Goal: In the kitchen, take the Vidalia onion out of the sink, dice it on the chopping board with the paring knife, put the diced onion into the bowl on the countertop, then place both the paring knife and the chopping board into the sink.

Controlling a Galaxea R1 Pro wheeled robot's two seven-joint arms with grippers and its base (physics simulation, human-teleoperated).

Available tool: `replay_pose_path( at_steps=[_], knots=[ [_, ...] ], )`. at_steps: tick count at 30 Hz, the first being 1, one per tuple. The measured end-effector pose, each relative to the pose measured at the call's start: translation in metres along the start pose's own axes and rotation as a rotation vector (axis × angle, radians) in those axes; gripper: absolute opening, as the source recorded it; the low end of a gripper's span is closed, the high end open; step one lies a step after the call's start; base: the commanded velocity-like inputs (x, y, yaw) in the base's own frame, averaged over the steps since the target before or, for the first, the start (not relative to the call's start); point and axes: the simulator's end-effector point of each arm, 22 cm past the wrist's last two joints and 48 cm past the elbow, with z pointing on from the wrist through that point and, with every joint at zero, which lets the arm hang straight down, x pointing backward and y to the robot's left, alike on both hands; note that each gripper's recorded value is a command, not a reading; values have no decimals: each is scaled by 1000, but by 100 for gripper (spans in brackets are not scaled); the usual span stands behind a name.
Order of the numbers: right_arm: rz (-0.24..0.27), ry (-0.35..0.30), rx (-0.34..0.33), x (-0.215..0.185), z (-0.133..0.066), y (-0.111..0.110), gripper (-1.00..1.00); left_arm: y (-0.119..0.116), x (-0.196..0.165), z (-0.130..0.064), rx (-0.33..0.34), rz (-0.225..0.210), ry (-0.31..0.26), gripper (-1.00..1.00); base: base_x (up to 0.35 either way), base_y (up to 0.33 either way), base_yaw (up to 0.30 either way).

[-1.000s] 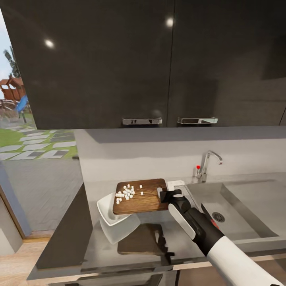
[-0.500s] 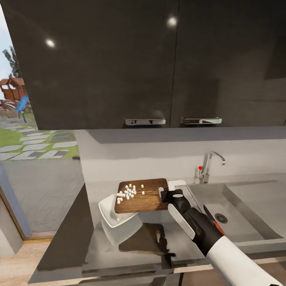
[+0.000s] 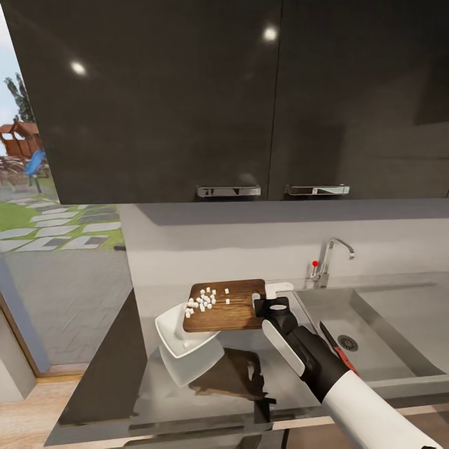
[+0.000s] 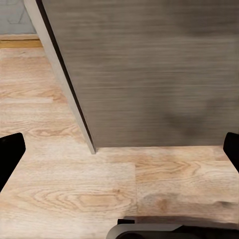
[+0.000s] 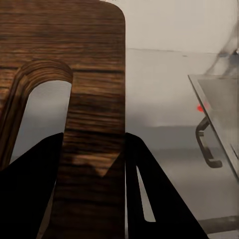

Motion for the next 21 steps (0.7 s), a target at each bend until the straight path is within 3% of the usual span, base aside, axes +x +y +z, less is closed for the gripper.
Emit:
replay_pose_path(
  at_steps=[21],
  knots=[
    [-33, -28, 16, -6, -1, -1, -100, 0, 0, 0, 0, 0, 0, 100, 0, 0, 0]
  ],
)
